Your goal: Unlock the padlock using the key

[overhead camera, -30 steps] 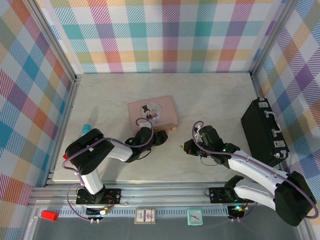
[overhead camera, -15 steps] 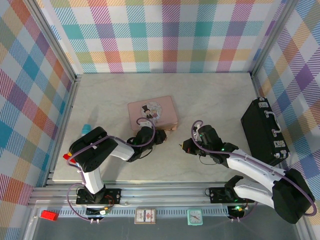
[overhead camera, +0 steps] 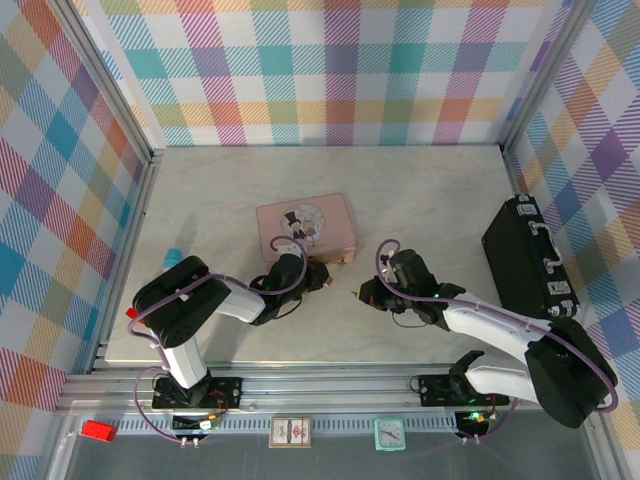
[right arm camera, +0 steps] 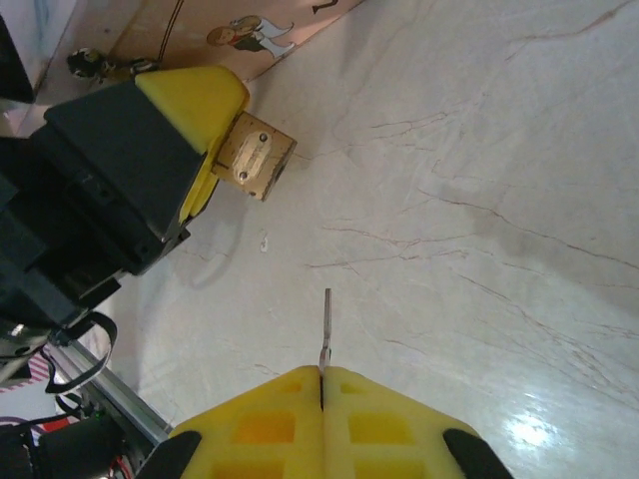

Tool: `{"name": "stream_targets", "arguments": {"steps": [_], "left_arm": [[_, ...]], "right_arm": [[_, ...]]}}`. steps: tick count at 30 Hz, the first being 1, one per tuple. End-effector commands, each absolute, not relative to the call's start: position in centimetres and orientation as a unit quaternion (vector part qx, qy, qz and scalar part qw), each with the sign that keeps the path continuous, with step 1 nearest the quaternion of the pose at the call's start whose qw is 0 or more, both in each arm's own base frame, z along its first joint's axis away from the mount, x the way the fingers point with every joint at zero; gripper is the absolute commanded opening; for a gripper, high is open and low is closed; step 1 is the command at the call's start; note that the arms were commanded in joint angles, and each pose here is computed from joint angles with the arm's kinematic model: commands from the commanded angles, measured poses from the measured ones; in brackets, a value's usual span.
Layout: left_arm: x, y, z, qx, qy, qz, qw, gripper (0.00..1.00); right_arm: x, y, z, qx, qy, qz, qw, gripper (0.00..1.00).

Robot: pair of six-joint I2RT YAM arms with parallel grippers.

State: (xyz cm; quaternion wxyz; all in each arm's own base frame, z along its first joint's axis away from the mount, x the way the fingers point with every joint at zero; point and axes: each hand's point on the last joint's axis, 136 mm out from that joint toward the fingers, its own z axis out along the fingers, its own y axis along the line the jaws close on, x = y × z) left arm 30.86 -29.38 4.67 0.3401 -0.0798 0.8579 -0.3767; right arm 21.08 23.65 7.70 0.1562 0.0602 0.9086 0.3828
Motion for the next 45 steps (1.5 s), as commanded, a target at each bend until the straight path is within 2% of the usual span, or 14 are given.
{"name": "stream_targets", "arguments": {"steps": [1, 13, 30, 45], "left_arm": [[28.2, -30.3, 3.5, -0.104, 0.873, -0.404, 0.251, 0.12], [27.8, -31.5, 6.9, -0.12, 0.871, -0.428, 0.21, 0.11], [28.7, -33.2, 9.7, -0.158, 0.837, -0.491, 0.182, 0.09], [32.2, -34.0, 12.5, -0.183, 0.805, -0.532, 0.189, 0.08]], "right_arm": [[20.9, 24.6, 7.6, 0.1, 0.893, 0.419, 0.132, 0.0], [21.5, 24.1, 7.4, 0.191, 0.862, 0.453, 0.124, 0.0], [22.6, 25.8, 7.8, 0.243, 0.814, 0.52, 0.093, 0.0], [25.9, 26.6, 10.6, 0.243, 0.766, 0.578, 0.141, 0.0]]}}
